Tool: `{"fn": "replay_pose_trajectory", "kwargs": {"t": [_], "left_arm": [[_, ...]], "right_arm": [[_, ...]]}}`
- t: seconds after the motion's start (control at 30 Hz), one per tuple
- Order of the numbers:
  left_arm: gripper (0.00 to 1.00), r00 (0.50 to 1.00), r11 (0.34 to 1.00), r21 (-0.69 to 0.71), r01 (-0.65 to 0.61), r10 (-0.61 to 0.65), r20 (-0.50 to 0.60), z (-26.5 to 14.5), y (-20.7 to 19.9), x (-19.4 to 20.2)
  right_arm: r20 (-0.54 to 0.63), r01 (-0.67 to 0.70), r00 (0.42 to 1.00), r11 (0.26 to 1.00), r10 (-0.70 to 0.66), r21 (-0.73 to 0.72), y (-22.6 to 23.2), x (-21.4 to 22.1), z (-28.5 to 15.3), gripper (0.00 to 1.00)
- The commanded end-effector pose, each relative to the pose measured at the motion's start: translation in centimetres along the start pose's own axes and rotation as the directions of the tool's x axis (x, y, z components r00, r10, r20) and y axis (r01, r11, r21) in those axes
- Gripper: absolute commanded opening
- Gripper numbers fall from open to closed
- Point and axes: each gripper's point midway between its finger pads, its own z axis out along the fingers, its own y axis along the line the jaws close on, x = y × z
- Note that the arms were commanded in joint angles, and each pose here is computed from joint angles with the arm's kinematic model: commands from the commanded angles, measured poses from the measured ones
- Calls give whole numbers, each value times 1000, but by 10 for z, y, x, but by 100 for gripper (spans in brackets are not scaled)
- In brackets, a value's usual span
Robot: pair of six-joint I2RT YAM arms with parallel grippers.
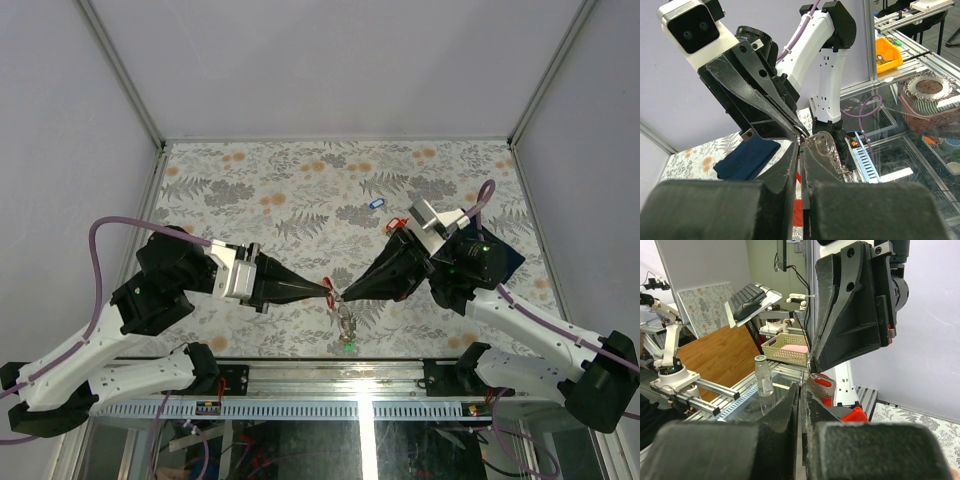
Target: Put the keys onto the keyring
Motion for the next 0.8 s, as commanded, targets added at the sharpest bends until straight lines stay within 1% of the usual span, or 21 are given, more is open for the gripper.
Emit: {"fn": "replay_pose_trajectory", "kwargs": {"t": [0.0, 0.77], "left_arm": [[0, 997, 998, -32, -51, 52, 51, -1, 8, -22], [0, 997, 999, 13, -50, 49, 55, 3, 3, -23]], "right_arm": [[37, 102, 994, 994, -100, -48, 13, -25, 5, 0], [41, 97, 995, 995, -96, -29, 8, -25, 6, 0]]}}
